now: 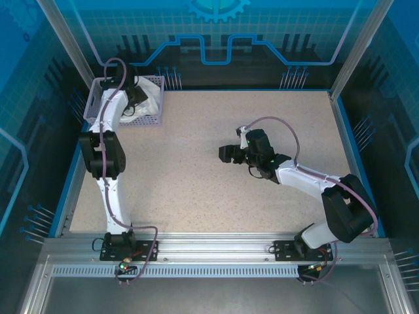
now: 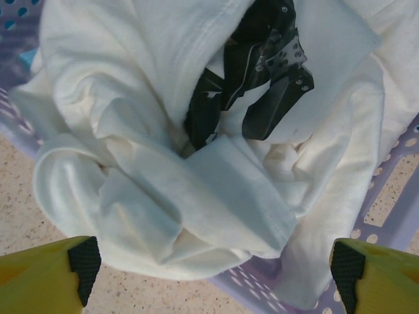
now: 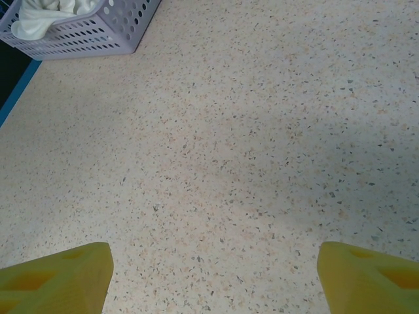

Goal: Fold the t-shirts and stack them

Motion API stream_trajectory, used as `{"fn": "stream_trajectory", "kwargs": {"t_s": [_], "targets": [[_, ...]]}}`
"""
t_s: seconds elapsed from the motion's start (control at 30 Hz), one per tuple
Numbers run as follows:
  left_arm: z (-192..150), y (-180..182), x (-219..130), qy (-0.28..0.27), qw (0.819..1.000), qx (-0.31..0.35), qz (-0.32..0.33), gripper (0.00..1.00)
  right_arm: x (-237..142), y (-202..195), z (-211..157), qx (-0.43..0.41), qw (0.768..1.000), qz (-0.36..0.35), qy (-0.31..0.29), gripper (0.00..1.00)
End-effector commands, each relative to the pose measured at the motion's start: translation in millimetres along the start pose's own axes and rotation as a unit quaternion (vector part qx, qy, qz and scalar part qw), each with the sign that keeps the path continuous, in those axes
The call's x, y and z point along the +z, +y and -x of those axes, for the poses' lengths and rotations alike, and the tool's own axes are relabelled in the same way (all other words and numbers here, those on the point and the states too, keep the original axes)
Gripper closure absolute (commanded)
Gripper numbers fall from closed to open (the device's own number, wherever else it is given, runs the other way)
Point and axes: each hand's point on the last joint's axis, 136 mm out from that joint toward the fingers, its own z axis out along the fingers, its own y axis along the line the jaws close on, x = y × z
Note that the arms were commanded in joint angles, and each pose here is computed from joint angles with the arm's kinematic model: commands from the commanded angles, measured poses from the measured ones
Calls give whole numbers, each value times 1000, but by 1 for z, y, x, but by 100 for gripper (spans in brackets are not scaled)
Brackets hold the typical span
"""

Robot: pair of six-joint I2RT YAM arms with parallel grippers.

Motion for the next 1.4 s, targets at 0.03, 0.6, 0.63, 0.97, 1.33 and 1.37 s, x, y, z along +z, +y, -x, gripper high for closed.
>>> {"fn": "stream_trajectory", "kwargs": {"t_s": [0.03,0.6,0.63,0.97,1.33,1.37], "targets": [[-7,-5,9,21,999,27,0,9,1,10,2,-13,1000,15,3,17],[22,-39,-11,-9,996,15,-86,100,5,10,1,-14,1000,16,10,18],[31,-45,-27,-28,995,17,-96,100,5,11,1,-14,1000,16,11,18],[66,-125,-271,-272,927,101,-238,100,5,11,2,-14,1000,15,11,18],[19,-43,-119,-86,988,15,-126,1,4,9,0,-11,1000,12,12,17],[17,-36,-106,-73,991,4,-115,1,5,9,1,-11,1000,12,12,17]]}}
